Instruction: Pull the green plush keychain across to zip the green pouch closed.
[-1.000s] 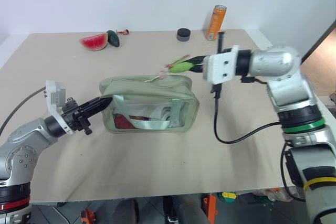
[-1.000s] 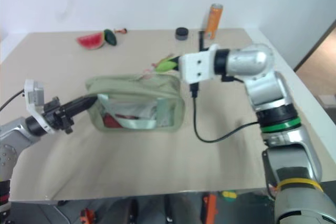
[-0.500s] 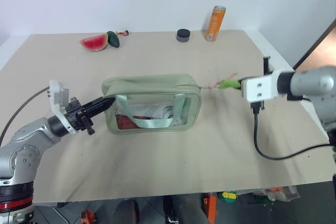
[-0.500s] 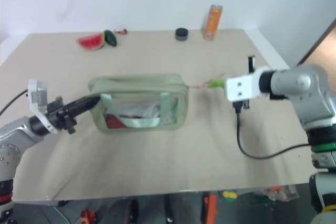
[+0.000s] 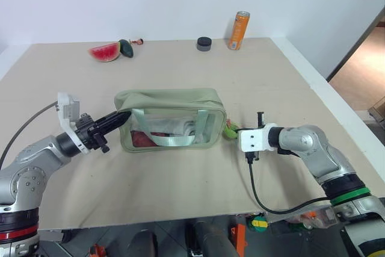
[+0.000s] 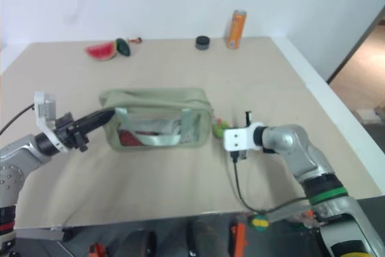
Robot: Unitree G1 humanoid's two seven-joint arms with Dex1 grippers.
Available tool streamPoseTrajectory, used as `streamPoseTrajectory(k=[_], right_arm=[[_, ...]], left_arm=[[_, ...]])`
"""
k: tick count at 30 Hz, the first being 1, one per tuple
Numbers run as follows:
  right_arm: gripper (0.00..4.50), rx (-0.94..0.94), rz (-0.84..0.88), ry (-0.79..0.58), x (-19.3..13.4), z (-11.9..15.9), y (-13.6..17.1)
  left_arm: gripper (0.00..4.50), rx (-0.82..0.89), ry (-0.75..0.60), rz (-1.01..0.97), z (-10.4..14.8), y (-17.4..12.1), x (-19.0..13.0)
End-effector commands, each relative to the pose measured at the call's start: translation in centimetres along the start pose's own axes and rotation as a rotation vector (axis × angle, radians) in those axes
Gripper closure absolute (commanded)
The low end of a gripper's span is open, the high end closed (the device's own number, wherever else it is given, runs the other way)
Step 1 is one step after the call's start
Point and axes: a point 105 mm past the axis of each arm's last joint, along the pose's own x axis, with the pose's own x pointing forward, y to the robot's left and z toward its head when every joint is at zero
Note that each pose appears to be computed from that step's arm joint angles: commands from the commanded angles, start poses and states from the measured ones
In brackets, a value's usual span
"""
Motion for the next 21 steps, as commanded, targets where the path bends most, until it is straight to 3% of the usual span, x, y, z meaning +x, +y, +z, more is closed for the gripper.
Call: streamPoseTrajectory(k=[1,2,3,4,5,6,7,9,11,15,21], right_arm=[[3.80,0.210,-0.136,-0.092,-2.9,0.8,-4.7],[3.80,0.247,-0.152,-0.109,-3.4,0.9,-5.3],[3.60,0.273,-0.153,-0.122,-3.8,0.9,-5.6],[3.11,0.306,-0.142,-0.136,-4.4,1.0,-5.9],[2.94,0.349,-0.128,-0.151,-4.9,1.1,-6.1],[2.28,0.396,-0.104,-0.164,-5.4,1.3,-6.1],[2.19,0.435,-0.067,-0.174,-5.9,1.5,-5.8],[1.48,0.505,-0.023,-0.197,-6.9,1.8,-5.6],[1.44,0.571,0.015,-0.215,-7.8,2.0,-5.4],[1.44,0.685,0.061,-0.274,-9.9,2.3,-5.2],[1.44,0.890,-0.015,-0.428,-12.9,2.1,-6.3]], left_arm=[[3.05,0.026,-0.029,0.017,0.9,0.2,0.3],[3.05,0.024,-0.030,0.016,0.9,0.2,0.4],[2.78,0.022,-0.032,0.016,1.0,0.2,0.4],[2.38,0.018,-0.032,0.018,1.0,0.3,0.5],[2.18,0.016,-0.033,0.015,1.0,0.3,0.5],[1.54,0.015,-0.033,0.011,1.1,0.2,0.6],[1.45,0.014,-0.033,0.007,1.1,0.1,0.7],[0.72,0.008,-0.036,-0.006,1.3,-0.1,0.7],[0.06,0.009,-0.039,-0.016,1.6,-0.4,0.6],[0.02,0.053,-0.041,0.018,2.2,-0.5,-0.2],[0.02,0.035,-0.025,0.122,2.5,0.6,-3.3]])
